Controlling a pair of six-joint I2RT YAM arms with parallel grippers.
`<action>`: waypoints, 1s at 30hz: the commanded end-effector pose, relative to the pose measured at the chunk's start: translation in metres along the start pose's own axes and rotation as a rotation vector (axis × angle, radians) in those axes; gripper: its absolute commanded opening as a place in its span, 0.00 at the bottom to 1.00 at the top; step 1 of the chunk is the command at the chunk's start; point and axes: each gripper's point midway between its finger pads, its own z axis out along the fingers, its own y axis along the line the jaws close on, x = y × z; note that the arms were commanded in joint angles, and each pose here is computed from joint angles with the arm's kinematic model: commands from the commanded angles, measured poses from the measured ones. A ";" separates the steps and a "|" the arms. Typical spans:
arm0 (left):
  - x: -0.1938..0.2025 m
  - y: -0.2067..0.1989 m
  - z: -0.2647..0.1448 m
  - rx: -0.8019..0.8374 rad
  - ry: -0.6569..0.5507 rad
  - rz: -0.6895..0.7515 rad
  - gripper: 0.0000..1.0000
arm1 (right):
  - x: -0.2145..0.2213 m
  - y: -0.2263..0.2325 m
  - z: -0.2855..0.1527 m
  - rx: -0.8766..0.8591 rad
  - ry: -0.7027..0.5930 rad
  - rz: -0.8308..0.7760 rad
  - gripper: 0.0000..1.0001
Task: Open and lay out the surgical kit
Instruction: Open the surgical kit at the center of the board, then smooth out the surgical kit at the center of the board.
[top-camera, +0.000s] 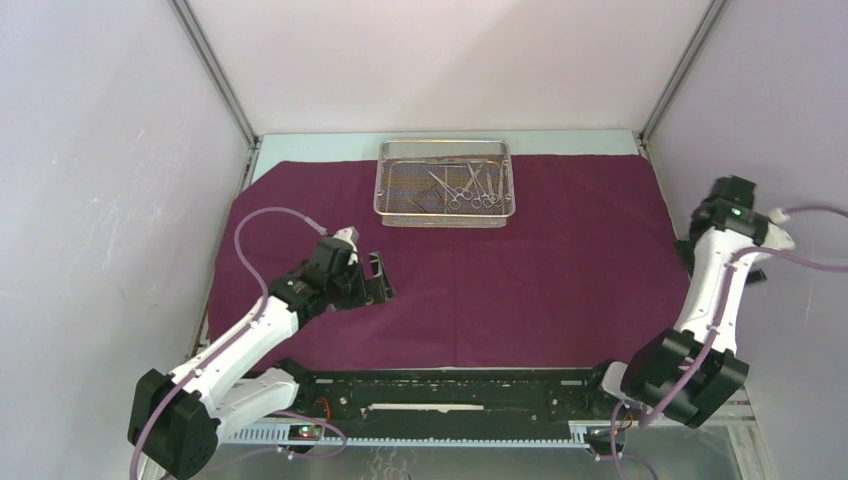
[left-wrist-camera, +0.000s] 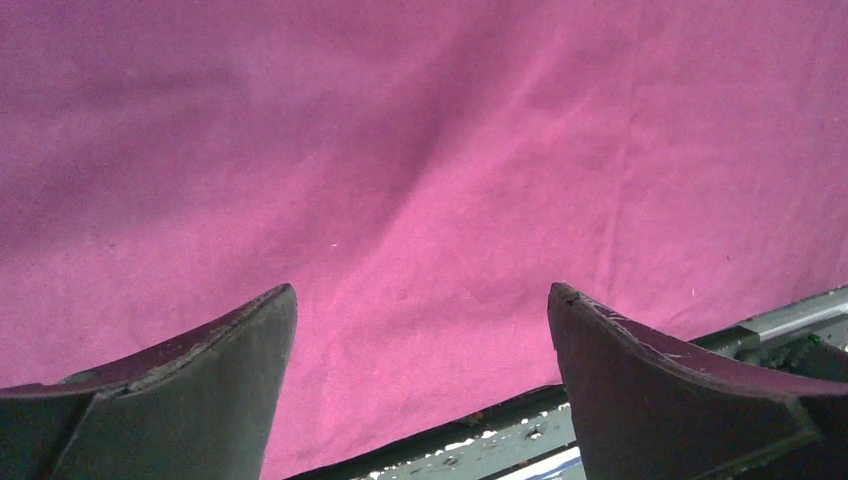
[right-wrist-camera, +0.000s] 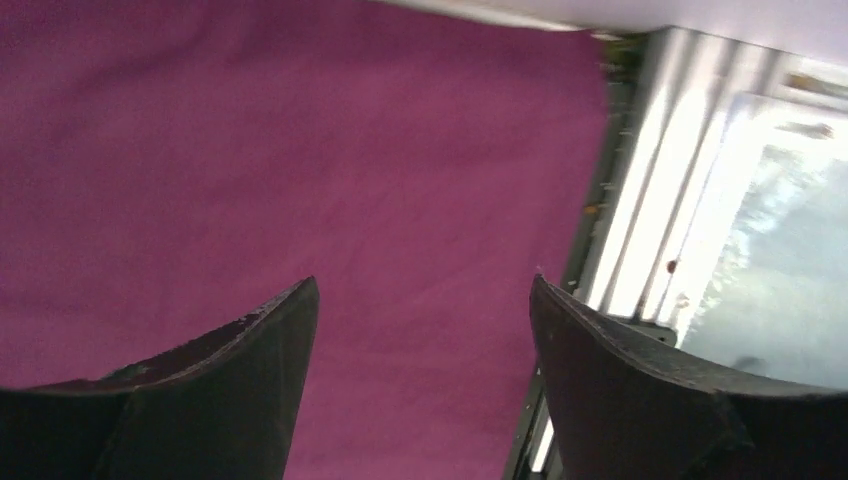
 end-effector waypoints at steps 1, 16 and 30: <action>-0.016 0.005 -0.003 -0.051 -0.067 -0.061 1.00 | 0.022 0.052 -0.041 -0.267 -0.029 -0.139 0.90; -0.039 0.125 -0.048 -0.428 -0.354 -0.401 1.00 | 0.128 0.113 -0.100 -0.626 0.039 -0.434 0.96; -0.042 0.247 -0.121 -0.833 -0.565 -0.854 1.00 | 0.250 0.136 -0.156 -0.838 0.100 -0.809 0.96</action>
